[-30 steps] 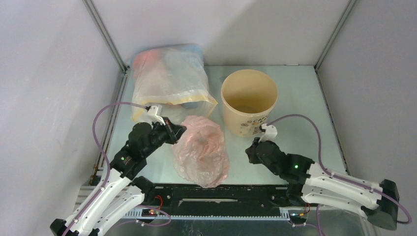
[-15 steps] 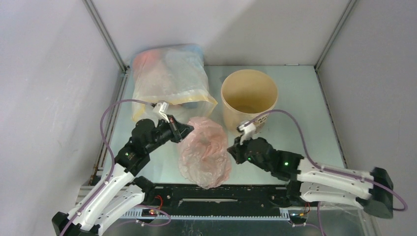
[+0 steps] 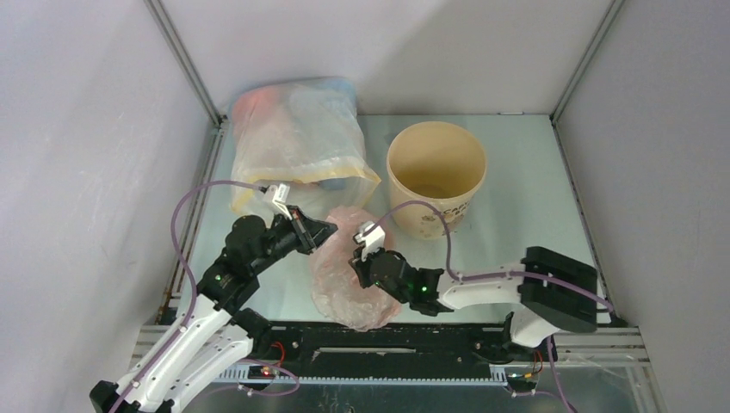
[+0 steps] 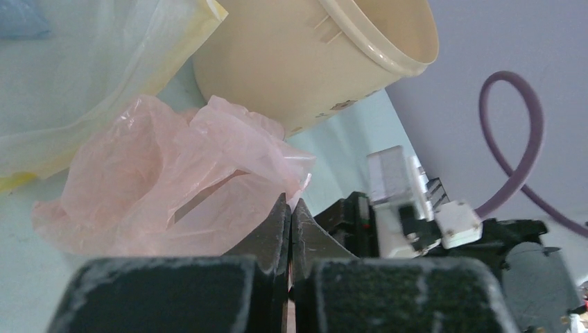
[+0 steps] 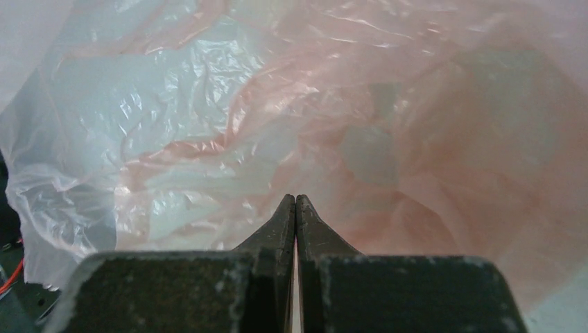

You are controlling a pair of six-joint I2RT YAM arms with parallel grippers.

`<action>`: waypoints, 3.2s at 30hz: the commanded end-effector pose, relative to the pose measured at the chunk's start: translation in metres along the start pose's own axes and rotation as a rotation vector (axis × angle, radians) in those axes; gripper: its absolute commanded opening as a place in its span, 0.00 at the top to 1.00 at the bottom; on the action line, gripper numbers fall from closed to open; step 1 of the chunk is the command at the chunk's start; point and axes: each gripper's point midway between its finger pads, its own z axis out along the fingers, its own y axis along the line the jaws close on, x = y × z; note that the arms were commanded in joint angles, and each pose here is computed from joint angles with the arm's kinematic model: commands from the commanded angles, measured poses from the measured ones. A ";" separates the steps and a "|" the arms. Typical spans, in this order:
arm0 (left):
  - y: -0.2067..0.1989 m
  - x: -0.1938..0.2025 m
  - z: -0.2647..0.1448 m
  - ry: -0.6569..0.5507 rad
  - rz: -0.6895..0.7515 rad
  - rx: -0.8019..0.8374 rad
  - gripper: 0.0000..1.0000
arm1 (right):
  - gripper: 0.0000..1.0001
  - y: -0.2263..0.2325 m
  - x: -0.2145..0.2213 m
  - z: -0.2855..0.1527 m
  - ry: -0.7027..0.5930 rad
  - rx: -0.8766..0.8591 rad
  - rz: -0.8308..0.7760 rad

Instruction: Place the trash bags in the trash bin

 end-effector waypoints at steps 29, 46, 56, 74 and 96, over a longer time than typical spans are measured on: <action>-0.155 -0.086 -0.075 -0.070 -0.063 0.477 1.00 | 1.00 -0.032 0.081 0.055 0.221 0.176 0.029; -0.138 -0.071 -0.062 -0.035 -0.053 0.426 0.99 | 0.96 -0.021 -0.002 0.015 0.091 0.168 -0.078; -0.129 -0.064 -0.052 -0.006 -0.044 0.400 0.98 | 0.74 -0.014 -0.044 -0.017 0.029 0.120 -0.076; -0.137 -0.094 -0.052 -0.054 0.026 0.341 0.98 | 0.52 0.008 -0.005 -0.035 0.100 0.068 -0.280; -0.101 -0.071 -0.043 -0.038 0.045 0.235 0.98 | 0.28 0.021 -0.098 -0.133 -0.096 -0.112 -0.098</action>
